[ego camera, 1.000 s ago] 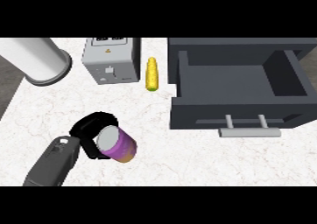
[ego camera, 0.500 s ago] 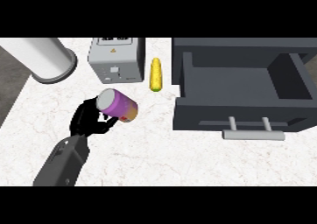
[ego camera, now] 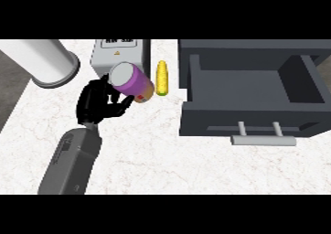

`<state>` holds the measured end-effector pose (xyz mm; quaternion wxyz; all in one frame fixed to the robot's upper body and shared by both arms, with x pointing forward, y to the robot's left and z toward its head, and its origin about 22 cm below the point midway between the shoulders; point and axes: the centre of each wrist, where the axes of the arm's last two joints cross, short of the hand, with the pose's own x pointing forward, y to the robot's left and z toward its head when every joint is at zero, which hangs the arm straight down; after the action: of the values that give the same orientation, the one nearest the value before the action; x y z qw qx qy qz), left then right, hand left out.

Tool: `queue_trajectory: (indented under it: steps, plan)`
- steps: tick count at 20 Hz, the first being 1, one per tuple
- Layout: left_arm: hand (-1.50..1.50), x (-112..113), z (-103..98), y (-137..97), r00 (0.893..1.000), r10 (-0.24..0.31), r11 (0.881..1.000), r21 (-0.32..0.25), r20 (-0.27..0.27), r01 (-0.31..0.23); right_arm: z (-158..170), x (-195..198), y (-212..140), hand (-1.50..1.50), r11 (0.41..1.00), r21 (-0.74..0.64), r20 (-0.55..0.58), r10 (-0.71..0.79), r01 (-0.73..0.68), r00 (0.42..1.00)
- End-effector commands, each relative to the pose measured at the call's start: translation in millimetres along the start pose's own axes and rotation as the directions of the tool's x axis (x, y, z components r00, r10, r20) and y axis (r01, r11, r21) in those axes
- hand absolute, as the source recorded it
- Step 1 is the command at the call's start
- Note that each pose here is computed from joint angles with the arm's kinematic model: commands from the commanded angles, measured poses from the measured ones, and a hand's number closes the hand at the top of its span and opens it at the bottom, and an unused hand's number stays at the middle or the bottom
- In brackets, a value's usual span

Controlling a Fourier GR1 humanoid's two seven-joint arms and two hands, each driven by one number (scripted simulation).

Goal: Pick up the can, place it into the drawer and close the drawer

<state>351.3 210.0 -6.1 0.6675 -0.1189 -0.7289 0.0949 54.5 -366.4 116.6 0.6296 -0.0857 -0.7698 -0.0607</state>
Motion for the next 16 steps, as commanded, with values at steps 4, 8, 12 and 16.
queue_trajectory:
  steps: [4, 8, 12, 16]
  plan:
    - [1.50, 61.8, 7.6, -50.5, 0.999, -0.030, 0.999, -0.016, 0.034, 0.031, 4.5, -1.6, -9.6, -1.50, 1.000, -0.003, 0.020, -0.015, 0.015, 1.000]
    - [1.50, 96.1, -6.3, -82.1, 0.997, -0.044, 0.999, -0.014, 0.061, 0.045, -3.3, 3.3, -1.6, -1.50, 1.000, 0.013, 0.009, -0.016, 0.016, 1.000]
    - [1.50, 107.2, -1.2, -108.4, 0.994, -0.073, 0.997, -0.027, 0.083, 0.075, -2.0, -3.6, 5.0, -1.50, 1.000, 0.028, 0.023, -0.004, 0.003, 1.000]
    - [1.50, 132.4, -12.7, -135.8, 0.992, -0.082, 0.995, -0.040, 0.094, 0.086, -0.7, 2.0, -0.8, -1.50, 1.000, 0.007, 0.010, -0.027, 0.027, 1.000]
